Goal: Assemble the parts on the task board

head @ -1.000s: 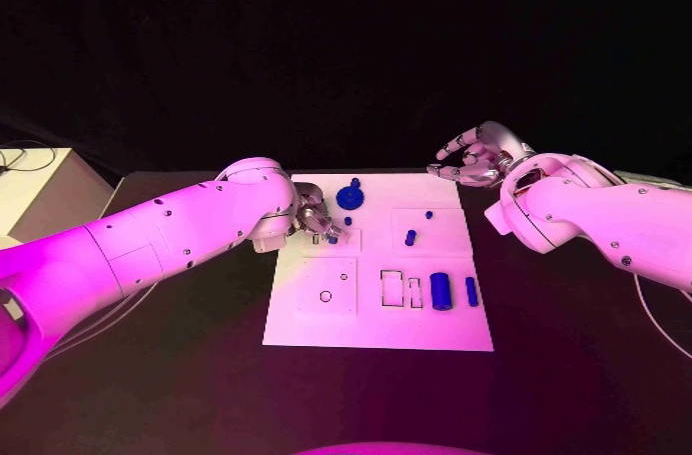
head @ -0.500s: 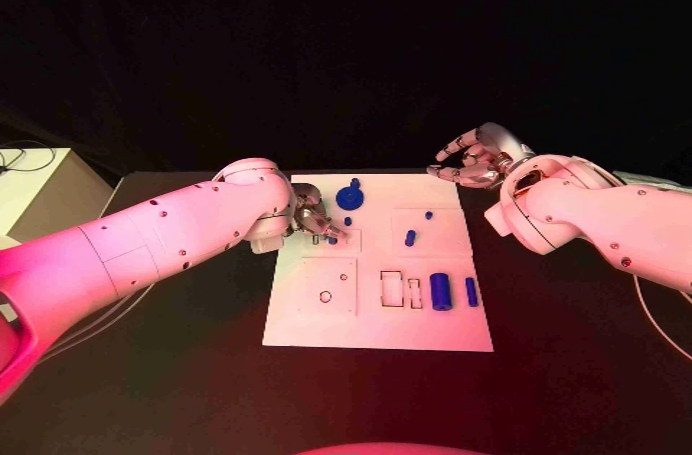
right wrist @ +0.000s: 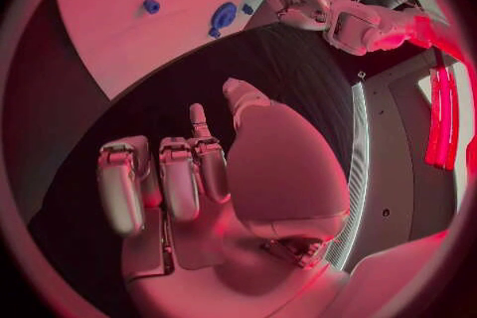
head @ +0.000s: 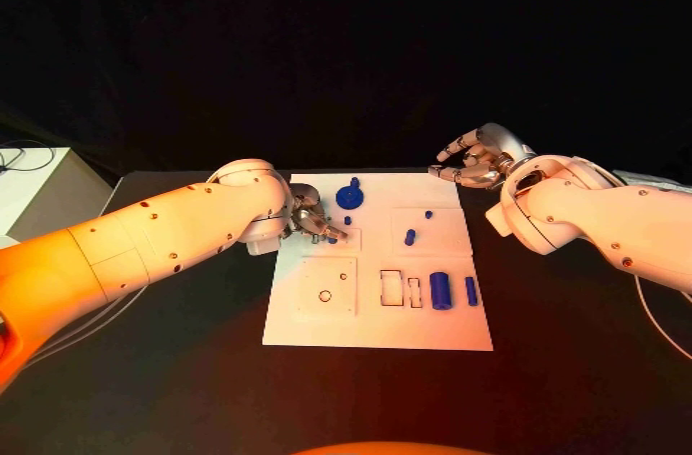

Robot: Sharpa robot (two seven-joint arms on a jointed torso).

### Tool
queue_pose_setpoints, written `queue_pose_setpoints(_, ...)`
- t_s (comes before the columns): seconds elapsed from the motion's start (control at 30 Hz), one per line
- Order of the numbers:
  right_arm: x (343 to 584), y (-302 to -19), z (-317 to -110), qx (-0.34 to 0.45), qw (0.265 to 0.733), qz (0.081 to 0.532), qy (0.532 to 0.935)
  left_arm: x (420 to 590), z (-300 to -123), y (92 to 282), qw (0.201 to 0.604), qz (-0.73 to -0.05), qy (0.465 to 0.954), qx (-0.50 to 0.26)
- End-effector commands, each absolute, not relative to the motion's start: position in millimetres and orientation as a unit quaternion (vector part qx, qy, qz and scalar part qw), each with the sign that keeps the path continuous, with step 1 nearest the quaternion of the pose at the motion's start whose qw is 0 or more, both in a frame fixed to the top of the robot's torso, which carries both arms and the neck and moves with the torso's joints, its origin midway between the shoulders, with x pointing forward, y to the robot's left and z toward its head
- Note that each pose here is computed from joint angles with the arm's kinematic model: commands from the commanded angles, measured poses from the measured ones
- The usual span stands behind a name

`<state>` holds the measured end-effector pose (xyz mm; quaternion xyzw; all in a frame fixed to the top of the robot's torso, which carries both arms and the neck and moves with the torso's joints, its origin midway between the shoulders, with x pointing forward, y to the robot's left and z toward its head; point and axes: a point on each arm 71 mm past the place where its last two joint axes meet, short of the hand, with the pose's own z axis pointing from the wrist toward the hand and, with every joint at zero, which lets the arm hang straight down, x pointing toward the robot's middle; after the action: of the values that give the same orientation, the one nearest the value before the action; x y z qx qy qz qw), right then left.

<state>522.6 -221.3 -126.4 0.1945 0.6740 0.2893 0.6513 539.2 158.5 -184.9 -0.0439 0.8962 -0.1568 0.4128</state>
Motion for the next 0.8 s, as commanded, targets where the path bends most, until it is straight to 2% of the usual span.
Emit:
queue_pose_setpoints(0.03, 521.8, -220.6, -126.4, 0.188, 0.653, 0.293, 0.672, 537.6, -183.8, 159.1, 0.419, -0.168, 0.891, -0.053)
queue_pose_setpoints(0.8, 520.5, -223.1, -129.6, 0.191, 0.652, 0.29, 0.673, 528.4, -190.5, 168.1, 0.427, -0.216, 0.868, -0.131)
